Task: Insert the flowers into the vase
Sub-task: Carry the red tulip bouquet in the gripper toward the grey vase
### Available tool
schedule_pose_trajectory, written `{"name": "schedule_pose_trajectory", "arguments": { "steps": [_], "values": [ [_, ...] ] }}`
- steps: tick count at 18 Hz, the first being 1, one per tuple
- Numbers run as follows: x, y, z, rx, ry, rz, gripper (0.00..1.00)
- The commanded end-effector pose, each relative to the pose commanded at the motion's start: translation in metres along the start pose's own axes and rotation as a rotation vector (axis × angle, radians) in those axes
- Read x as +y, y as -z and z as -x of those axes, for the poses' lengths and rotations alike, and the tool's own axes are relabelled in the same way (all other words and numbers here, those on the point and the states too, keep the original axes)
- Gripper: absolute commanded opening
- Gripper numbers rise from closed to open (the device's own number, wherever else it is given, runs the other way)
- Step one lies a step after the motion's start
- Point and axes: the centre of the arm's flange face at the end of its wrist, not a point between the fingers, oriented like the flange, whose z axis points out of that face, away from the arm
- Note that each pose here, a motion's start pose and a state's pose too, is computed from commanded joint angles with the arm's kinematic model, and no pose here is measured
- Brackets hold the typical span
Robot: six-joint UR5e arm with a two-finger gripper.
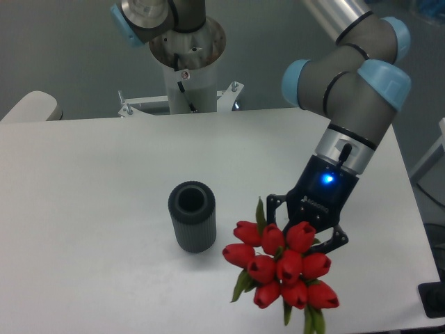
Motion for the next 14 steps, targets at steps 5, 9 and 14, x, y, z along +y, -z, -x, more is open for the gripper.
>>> {"name": "schedule_pose_trajectory", "arguments": {
  "steps": [5,9,14],
  "values": [
    [-0.017,-0.014,-0.020,0.019,-0.029,-0.011,0.25],
    [-0.025,-0.023,-0.031,0.034,-0.053,-0.025,0.25],
    [-0.037,-0.016,-0.042,0.089,-0.052,-0.100,0.25]
  ]
}}
